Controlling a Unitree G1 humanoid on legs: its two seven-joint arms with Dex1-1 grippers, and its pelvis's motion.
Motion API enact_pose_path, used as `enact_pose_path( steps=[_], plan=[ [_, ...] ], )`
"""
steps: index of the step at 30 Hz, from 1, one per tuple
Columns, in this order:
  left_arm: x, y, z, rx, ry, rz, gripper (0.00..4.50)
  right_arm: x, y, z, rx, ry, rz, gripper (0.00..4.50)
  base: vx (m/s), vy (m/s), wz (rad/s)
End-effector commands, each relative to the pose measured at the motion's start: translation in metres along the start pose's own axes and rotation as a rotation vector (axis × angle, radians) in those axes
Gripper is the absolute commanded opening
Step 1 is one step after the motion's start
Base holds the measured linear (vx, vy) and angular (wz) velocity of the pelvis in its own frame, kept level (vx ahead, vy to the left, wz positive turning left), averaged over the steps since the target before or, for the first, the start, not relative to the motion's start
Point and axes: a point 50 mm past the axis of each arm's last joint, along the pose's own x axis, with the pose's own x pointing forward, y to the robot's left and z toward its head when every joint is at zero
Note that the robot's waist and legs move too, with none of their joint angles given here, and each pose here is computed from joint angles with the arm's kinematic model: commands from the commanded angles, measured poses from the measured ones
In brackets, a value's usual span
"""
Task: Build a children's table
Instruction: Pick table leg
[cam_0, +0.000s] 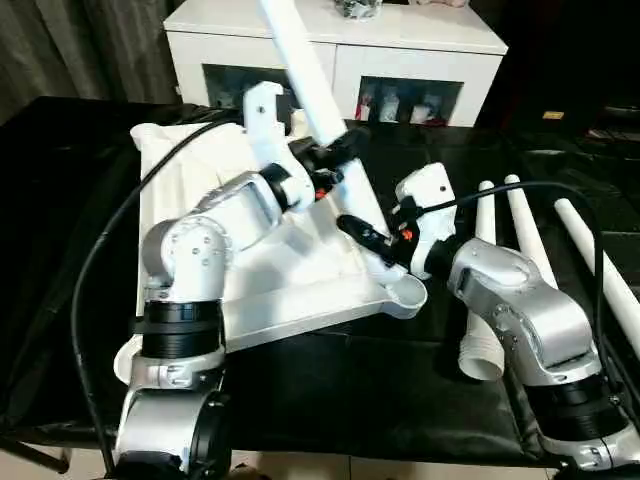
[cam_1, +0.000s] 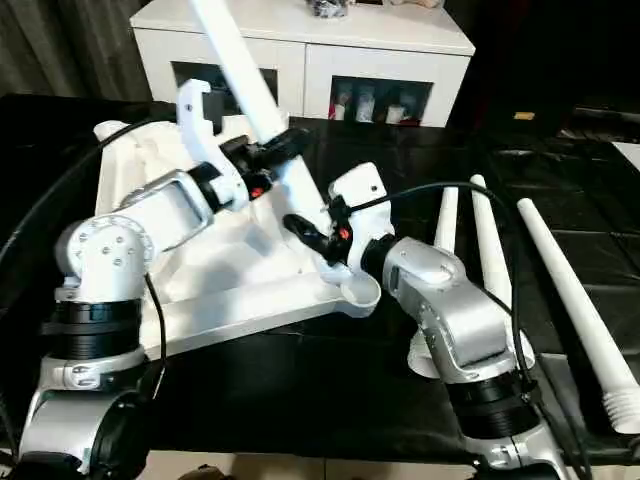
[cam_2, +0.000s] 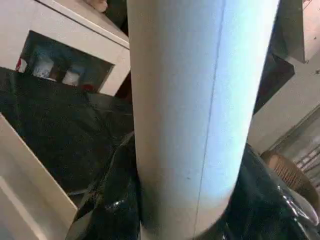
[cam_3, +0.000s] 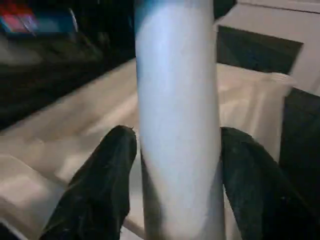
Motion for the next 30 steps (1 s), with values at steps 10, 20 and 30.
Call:
enact_pose_path(
  steps=[10,20,30],
  plan=[
    [-0.009,-0.035,0.017,0.17,0.048,-0.294,1.82,-0.049,-0.022,0.03,0.159,-0.019,0.23,3.68,0.0,0.0,0.0],
    [-0.013,-0.048,0.024,0.188,0.053,-0.445,1.82,-0.066,-0.023,0.034,0.285,-0.012,0.344,4.43,0.0,0.0,0.0],
    [-0.02,-0.051,0.013,0.38,0.162,-0.569,1.82,-0.059,-0.009,0.027,0.219,0.084,0.403,4.5,0.0,0.0,0.0]
  ],
)
